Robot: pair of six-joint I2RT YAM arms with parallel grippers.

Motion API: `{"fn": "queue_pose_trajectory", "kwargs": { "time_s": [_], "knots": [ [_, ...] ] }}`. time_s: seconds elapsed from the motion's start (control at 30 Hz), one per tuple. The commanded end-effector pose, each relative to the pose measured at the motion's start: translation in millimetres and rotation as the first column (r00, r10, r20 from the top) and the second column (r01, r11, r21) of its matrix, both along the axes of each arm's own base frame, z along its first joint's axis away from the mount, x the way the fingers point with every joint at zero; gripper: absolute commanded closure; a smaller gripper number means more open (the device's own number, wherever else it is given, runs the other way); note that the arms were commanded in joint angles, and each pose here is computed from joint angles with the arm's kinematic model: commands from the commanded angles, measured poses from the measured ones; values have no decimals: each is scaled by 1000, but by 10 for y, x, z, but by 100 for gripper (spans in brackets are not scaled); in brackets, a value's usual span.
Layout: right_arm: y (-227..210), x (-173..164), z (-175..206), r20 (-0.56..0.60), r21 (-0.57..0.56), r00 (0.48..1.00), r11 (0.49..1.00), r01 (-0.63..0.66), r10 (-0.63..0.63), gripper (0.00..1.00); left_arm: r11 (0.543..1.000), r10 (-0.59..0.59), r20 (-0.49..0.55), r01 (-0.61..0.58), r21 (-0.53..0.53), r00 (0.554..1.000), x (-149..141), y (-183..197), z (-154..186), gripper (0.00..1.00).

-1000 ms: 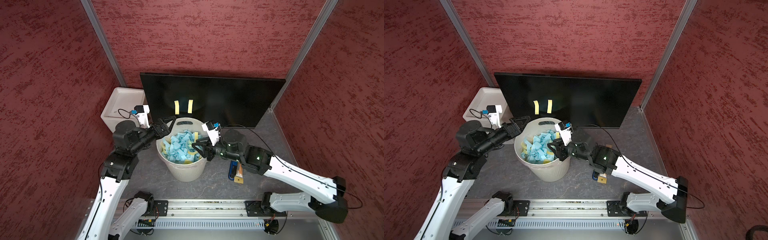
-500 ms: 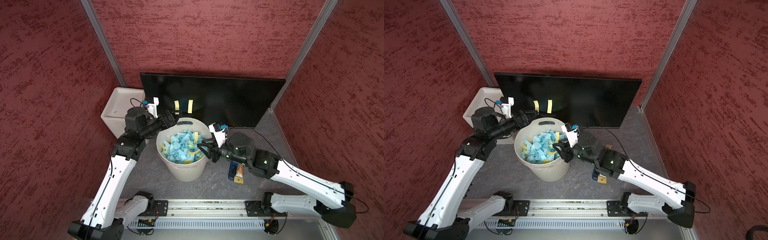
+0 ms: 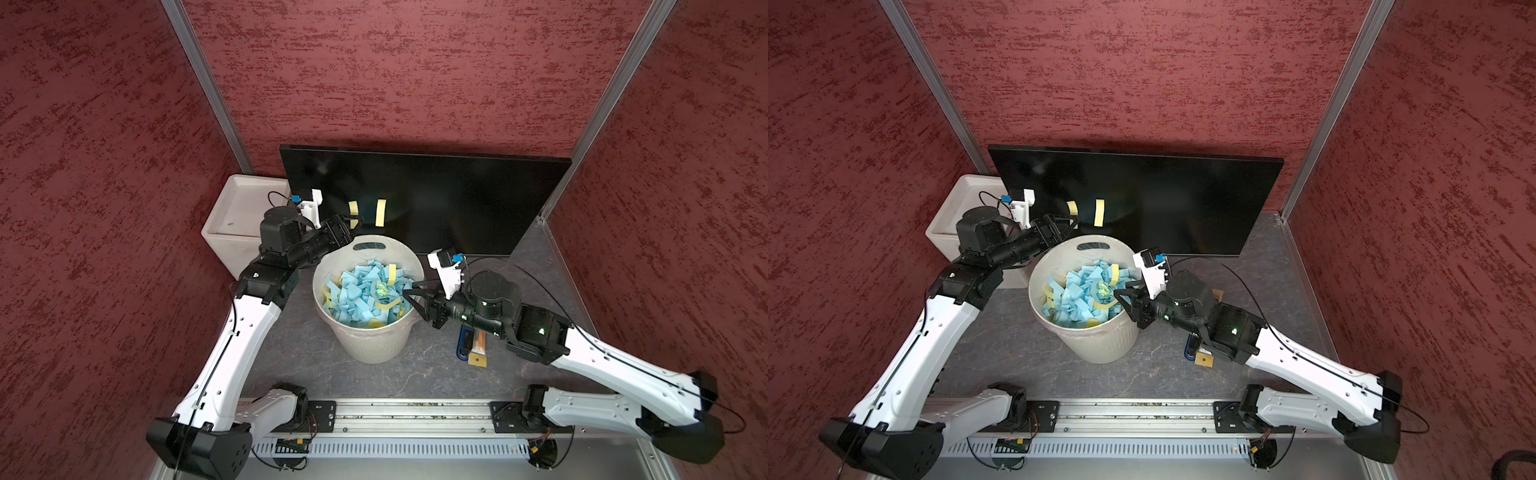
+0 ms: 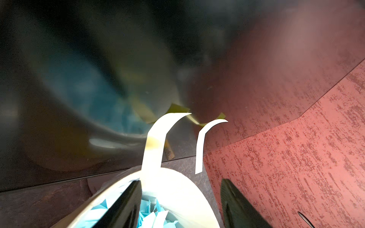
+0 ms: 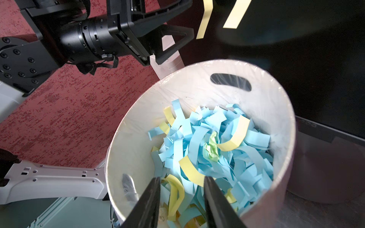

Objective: Remove the sticky note from the monitor
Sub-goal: Tear off the sticky note from the monitor.

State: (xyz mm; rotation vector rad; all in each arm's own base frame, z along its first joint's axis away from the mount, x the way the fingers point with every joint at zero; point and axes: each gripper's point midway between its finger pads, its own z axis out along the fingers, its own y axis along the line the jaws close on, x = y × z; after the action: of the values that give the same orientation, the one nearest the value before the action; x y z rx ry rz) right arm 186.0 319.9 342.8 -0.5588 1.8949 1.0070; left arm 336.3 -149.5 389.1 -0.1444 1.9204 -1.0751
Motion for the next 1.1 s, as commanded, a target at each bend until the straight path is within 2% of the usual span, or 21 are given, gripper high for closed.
{"fn": "queue_pose_trajectory", "kwargs": {
  "time_s": [0.0, 0.43, 0.63, 0.83, 1.07],
  "knots": [
    [-46, -4, 61, 13, 20, 1000, 1000, 21, -22, 60, 1000, -3, 19, 4, -11, 1000, 51, 2, 16, 36],
    [-44, -1, 42, 10, 22, 1000, 999, 24, -24, 60, 1000, 13, -21, -13, -17, 1000, 144, 41, -160, 37],
    [-39, 0, 25, 5, 21, 1000, 1000, 23, -24, 60, 1000, 5, -28, -6, -26, 1000, 168, 38, -189, 46],
    [-39, 0, 21, 3, 21, 1000, 999, 24, -24, 59, 999, 4, -30, -5, -32, 1000, 166, 48, -195, 59],
    [-50, 2, 24, 2, 21, 1000, 999, 28, -28, 58, 999, 12, -34, -13, -36, 999, 163, 67, -200, 68]
  ]
}}
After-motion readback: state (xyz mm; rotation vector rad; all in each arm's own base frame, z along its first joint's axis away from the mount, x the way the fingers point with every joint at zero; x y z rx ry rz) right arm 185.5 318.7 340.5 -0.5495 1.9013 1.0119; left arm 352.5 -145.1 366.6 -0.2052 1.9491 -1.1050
